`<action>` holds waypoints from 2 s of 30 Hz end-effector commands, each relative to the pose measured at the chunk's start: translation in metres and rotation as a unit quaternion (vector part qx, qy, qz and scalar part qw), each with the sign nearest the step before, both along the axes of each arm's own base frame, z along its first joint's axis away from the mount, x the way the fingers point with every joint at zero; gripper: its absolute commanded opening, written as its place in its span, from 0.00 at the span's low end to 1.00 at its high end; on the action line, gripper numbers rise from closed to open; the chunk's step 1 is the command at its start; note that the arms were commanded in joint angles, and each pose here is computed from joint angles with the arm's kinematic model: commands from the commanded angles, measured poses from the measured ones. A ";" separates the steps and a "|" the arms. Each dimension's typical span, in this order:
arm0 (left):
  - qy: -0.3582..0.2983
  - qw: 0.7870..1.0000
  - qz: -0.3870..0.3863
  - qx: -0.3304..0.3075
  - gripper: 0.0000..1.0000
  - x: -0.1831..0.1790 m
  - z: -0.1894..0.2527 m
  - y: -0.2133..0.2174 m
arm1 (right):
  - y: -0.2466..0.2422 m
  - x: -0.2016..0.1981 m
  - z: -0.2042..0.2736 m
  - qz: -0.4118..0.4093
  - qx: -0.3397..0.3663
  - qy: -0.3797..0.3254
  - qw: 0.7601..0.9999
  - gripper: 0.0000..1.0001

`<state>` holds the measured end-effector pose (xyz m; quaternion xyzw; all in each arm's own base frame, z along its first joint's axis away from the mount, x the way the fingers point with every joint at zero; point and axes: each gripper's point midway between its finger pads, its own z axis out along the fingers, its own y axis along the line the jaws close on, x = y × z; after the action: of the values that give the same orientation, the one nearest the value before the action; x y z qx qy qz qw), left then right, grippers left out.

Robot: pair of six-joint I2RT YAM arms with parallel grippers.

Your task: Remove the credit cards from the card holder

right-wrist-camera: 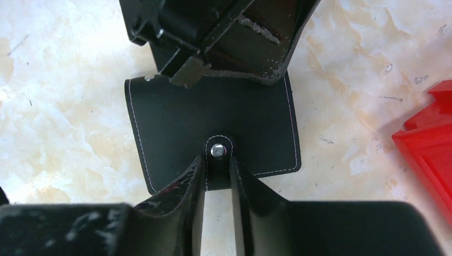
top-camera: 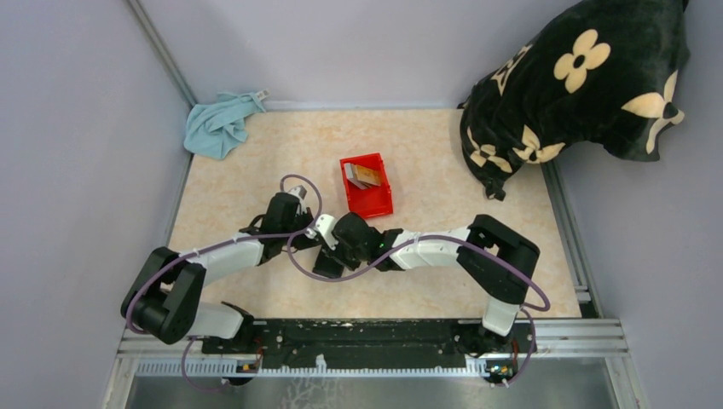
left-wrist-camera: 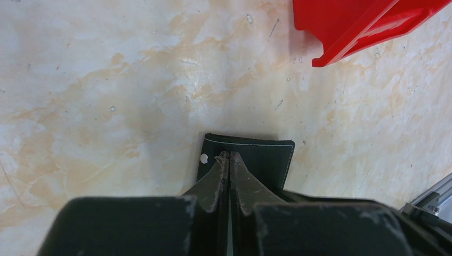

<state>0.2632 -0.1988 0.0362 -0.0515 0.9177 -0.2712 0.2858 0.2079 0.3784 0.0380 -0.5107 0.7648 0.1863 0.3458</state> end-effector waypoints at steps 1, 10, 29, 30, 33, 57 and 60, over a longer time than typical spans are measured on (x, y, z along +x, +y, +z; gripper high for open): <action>-0.004 1.000 -0.006 0.002 0.05 -0.001 0.002 0.000 | -0.001 -0.008 -0.005 0.007 0.005 0.014 1.000 0.15; 0.007 1.000 -0.005 -0.002 0.05 -0.002 -0.003 -0.002 | -0.007 -0.018 -0.003 -0.003 0.027 0.028 0.999 0.00; -0.015 0.997 -0.037 -0.071 0.15 -0.009 0.028 -0.020 | -0.017 -0.020 0.034 -0.019 0.104 -0.002 0.994 0.00; -0.020 0.995 -0.047 -0.084 0.22 -0.012 0.035 -0.023 | -0.017 -0.021 0.036 -0.018 0.111 -0.001 0.994 0.00; -0.024 0.990 -0.071 -0.118 0.39 -0.025 0.048 -0.031 | -0.011 -0.024 0.048 -0.010 0.145 0.001 0.989 0.00; 0.002 0.985 -0.088 -0.149 0.37 -0.060 0.047 -0.032 | -0.010 -0.025 0.105 0.004 0.303 0.042 0.952 0.00; 0.003 0.984 -0.093 -0.154 0.37 -0.063 0.047 -0.036 | -0.012 -0.021 0.112 -0.002 0.334 0.055 0.941 0.00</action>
<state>0.2048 -0.2234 0.0732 -0.0251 0.8751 -0.4126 0.2517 0.1745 0.3540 0.0992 -0.3902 0.7308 0.3932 0.3988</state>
